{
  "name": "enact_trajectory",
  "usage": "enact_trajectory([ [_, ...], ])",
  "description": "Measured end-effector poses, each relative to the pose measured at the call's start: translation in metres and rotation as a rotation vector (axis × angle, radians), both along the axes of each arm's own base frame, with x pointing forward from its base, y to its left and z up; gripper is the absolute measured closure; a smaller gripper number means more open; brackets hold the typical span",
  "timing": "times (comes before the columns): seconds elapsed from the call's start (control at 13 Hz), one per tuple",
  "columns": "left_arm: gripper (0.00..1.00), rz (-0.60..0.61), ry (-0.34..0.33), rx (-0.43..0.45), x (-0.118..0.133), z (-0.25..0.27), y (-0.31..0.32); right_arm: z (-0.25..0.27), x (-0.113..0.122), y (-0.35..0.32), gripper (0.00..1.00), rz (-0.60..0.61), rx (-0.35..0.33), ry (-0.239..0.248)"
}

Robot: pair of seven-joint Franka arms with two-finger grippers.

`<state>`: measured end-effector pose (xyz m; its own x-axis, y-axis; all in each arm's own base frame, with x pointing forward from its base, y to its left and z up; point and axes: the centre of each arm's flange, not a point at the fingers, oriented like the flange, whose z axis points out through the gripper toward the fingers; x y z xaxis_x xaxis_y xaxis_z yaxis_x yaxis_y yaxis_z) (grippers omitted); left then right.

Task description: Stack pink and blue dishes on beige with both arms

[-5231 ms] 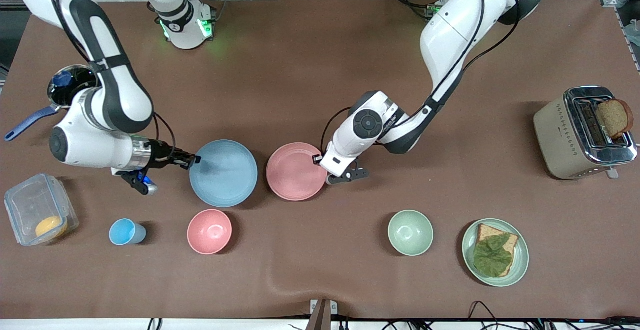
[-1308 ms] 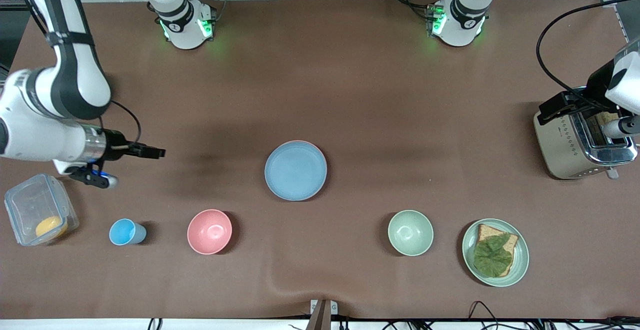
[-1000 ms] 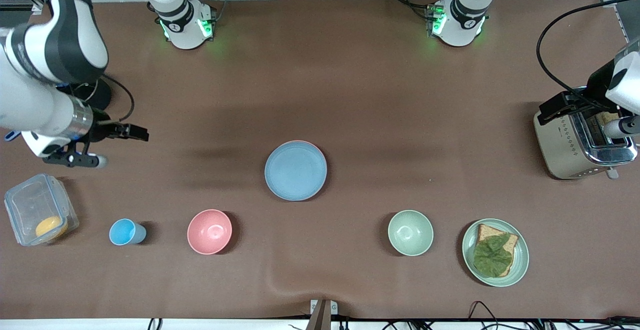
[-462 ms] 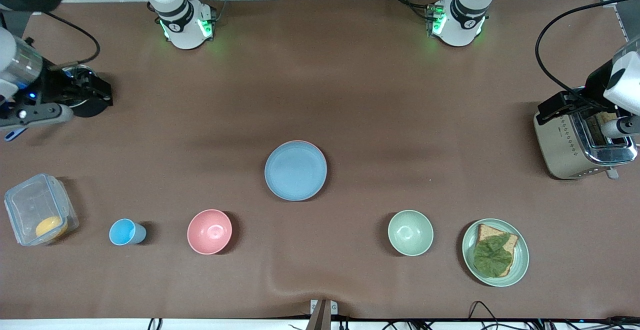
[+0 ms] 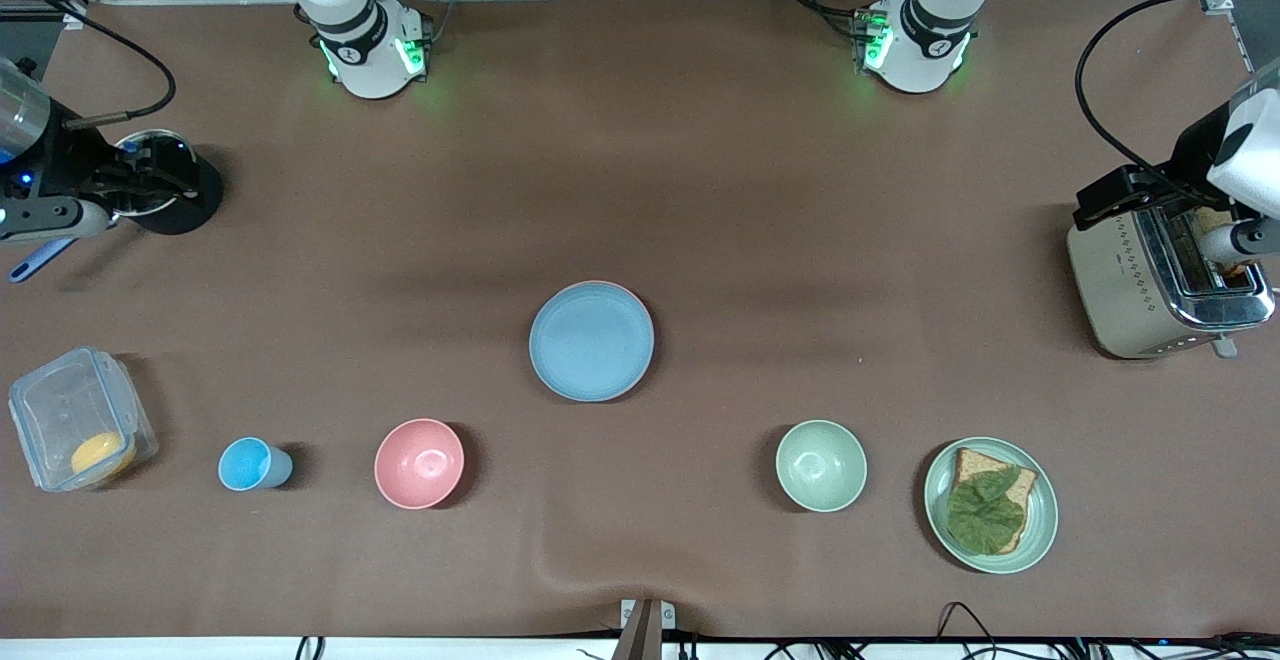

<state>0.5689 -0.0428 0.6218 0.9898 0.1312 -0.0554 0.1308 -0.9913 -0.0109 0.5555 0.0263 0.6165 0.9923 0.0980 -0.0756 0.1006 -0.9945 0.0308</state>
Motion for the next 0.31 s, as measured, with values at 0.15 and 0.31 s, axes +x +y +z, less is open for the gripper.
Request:
enact_trajectory([
  [0.15, 0.0, 0.001, 0.006, 0.001, -0.0023, 0.002, 0.0007, 0.002, 0.0015, 0.0001, 0.0, -0.014, 0.0, -0.015],
  [0.31, 0.0, 0.003, 0.006, 0.002, -0.0043, 0.0051, 0.0015, 0.0023, 0.0019, 0.0, 0.0, -0.018, 0.0, -0.019],
])
